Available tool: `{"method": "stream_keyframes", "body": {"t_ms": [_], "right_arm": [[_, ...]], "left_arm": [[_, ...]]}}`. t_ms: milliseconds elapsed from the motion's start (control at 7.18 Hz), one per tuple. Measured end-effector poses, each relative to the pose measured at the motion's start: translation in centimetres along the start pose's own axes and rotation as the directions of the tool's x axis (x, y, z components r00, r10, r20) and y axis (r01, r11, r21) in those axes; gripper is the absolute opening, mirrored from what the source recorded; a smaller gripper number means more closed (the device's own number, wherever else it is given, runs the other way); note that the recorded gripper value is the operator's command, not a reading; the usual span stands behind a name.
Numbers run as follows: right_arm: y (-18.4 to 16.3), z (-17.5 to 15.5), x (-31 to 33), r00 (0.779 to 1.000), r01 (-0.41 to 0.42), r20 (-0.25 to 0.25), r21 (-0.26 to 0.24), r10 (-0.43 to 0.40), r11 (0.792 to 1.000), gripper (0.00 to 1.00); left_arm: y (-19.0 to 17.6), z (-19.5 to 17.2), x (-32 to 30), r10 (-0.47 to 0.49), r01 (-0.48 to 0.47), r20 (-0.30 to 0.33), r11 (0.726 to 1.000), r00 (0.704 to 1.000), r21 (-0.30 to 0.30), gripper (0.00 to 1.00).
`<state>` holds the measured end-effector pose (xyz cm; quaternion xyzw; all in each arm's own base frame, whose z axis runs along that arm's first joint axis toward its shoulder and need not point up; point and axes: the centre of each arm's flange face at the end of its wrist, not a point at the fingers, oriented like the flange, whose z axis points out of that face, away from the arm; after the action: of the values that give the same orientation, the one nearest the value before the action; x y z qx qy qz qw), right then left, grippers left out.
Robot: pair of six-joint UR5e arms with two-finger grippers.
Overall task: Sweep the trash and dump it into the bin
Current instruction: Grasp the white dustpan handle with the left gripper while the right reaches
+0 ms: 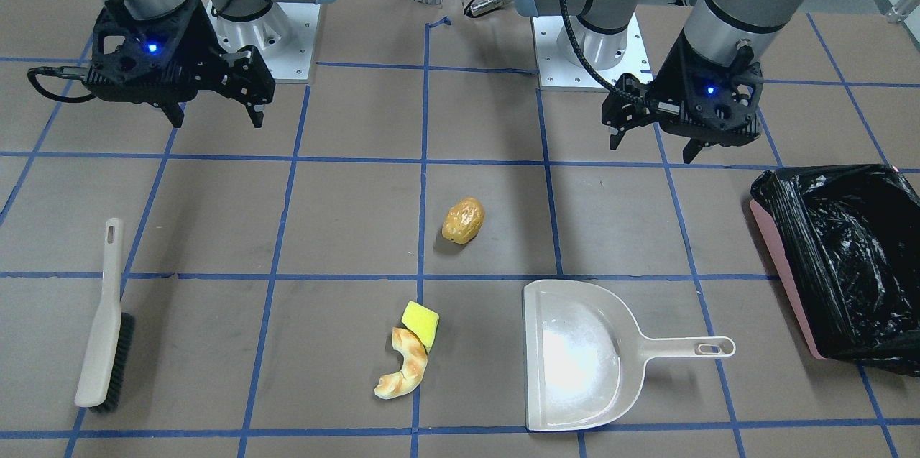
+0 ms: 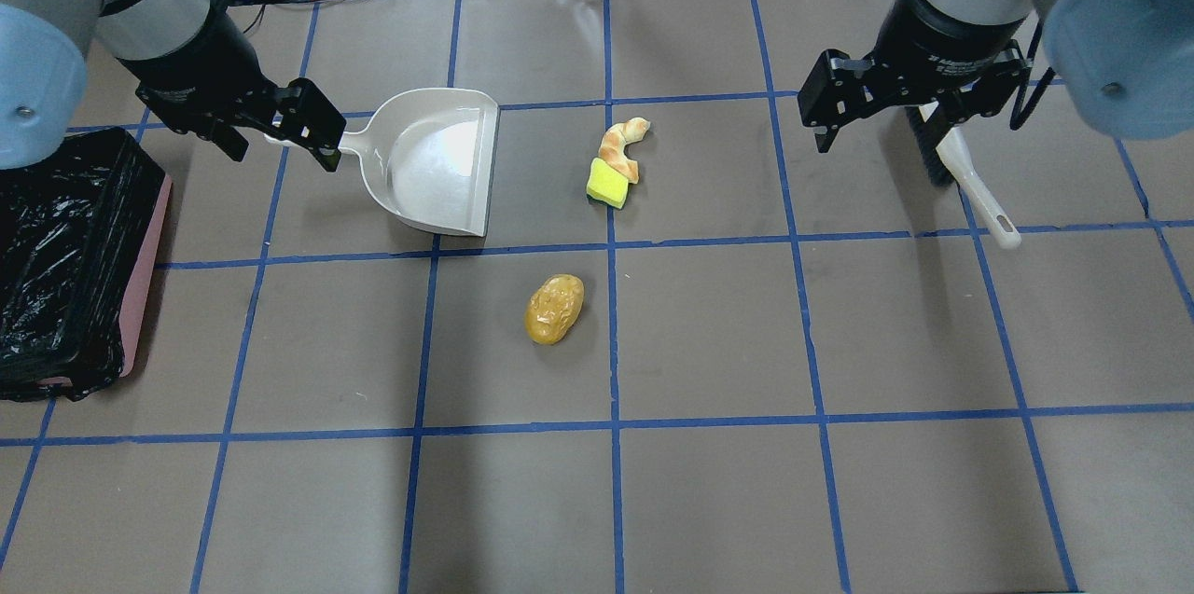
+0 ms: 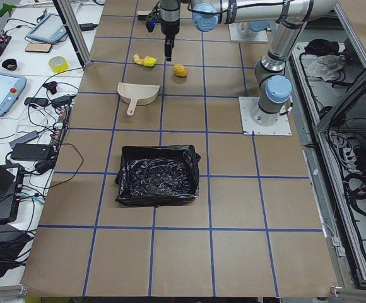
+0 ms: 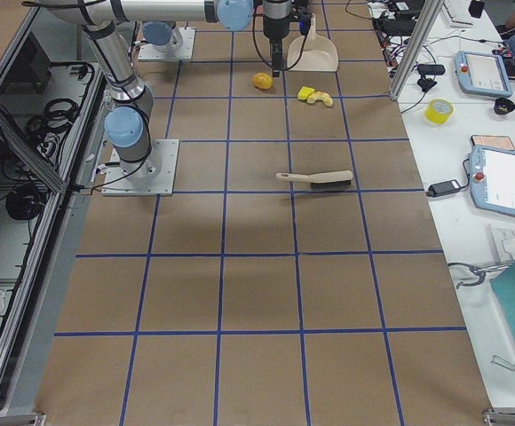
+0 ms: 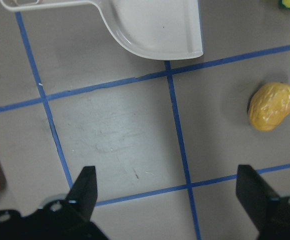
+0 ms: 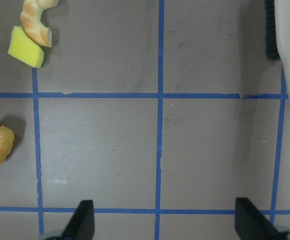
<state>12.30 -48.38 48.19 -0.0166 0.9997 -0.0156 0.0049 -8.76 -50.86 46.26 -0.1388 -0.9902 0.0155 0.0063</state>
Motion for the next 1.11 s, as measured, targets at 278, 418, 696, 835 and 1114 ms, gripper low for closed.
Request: {"method": "stream_keyframes", "body": {"t_ms": [278, 418, 696, 835, 1114], "right_arm": [[-1.3, 2.6, 5.5, 1.000, 0.022, 0.003, -0.043, -0.022, 0.999, 1.00], [-2.0, 4.4, 8.0, 1.000, 0.011, 0.003, -0.053, -0.011, 0.999, 1.00], [-3.3, 8.0, 12.6, 0.999, 0.047, -0.005, -0.034, -0.047, 0.998, 1.00], [-3.8, 9.9, 14.7, 0.997, 0.078, -0.010, -0.022, -0.078, 0.997, 1.00], [-4.3, 13.3, 17.6, 0.990, 0.142, -0.027, 0.007, -0.142, 0.990, 1.00]], "left_arm": [[-2.5, 2.8, -1.7, 0.317, -0.317, 0.019, 0.948, 0.948, 0.011, 1.00], [-3.8, 4.6, -3.5, 0.473, -0.473, 0.033, 0.881, 0.881, 0.014, 1.00], [-5.7, 8.8, -6.6, 0.680, -0.681, 0.043, 0.732, 0.732, 0.005, 1.00], [-6.6, 10.7, -7.8, 0.760, -0.761, 0.058, 0.648, 0.647, 0.003, 1.00], [-8.0, 14.4, -9.3, 0.873, -0.874, 0.037, 0.486, 0.486, -0.004, 1.00]]}}
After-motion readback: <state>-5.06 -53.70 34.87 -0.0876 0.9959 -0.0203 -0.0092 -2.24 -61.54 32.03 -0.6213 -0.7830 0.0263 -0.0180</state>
